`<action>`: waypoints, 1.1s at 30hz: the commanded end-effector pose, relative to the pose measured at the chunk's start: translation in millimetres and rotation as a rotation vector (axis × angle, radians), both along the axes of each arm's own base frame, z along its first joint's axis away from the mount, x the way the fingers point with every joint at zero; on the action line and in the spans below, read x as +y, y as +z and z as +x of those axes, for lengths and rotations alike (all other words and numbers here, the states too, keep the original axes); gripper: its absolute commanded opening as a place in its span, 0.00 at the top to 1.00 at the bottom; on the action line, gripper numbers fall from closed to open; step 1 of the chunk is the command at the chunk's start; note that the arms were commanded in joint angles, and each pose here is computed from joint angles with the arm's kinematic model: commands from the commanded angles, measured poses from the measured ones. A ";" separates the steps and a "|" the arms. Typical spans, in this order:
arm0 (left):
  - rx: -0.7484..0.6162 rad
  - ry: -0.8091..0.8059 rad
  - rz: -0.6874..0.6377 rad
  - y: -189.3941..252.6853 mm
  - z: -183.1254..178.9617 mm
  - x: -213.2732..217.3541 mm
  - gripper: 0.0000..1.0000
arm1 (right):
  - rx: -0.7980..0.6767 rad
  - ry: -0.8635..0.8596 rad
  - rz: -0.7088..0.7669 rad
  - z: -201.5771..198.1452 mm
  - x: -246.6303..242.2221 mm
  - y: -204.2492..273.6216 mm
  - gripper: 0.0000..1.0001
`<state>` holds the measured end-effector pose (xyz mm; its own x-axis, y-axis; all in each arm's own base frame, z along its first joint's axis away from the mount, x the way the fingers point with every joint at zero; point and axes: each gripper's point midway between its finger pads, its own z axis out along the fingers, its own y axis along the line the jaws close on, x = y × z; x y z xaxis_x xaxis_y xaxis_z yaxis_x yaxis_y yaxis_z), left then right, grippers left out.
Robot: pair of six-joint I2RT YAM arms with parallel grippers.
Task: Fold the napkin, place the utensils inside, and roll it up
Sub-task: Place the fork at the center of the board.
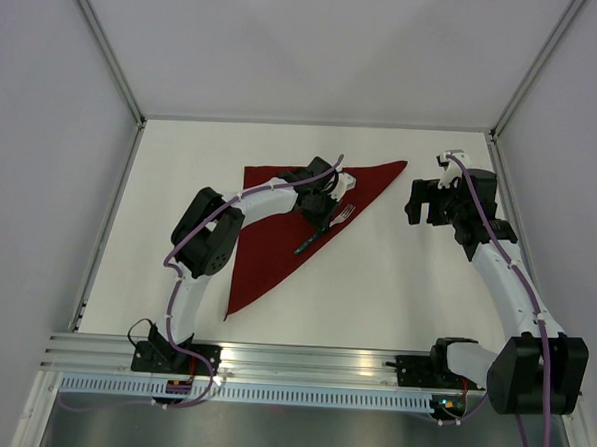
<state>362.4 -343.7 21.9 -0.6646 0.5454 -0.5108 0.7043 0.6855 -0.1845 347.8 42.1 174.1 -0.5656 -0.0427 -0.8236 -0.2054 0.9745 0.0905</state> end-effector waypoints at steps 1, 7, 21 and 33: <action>0.001 0.032 -0.029 3.8 1.7 -8.4 0.98 | -0.011 -0.014 -0.011 2.9 -2.9 2.4 0.02; 0.021 0.070 -0.033 6.8 1.3 -8.9 0.98 | -0.011 -0.015 -0.011 3.0 -3.4 2.4 0.02; 0.038 0.080 -0.027 7.9 -6.0 -9.9 0.98 | -0.011 -0.013 -0.009 2.9 -2.6 2.5 0.02; 0.032 0.082 -0.020 8.2 -6.5 -9.1 0.78 | -0.006 -0.013 -0.009 2.8 -2.6 1.2 0.02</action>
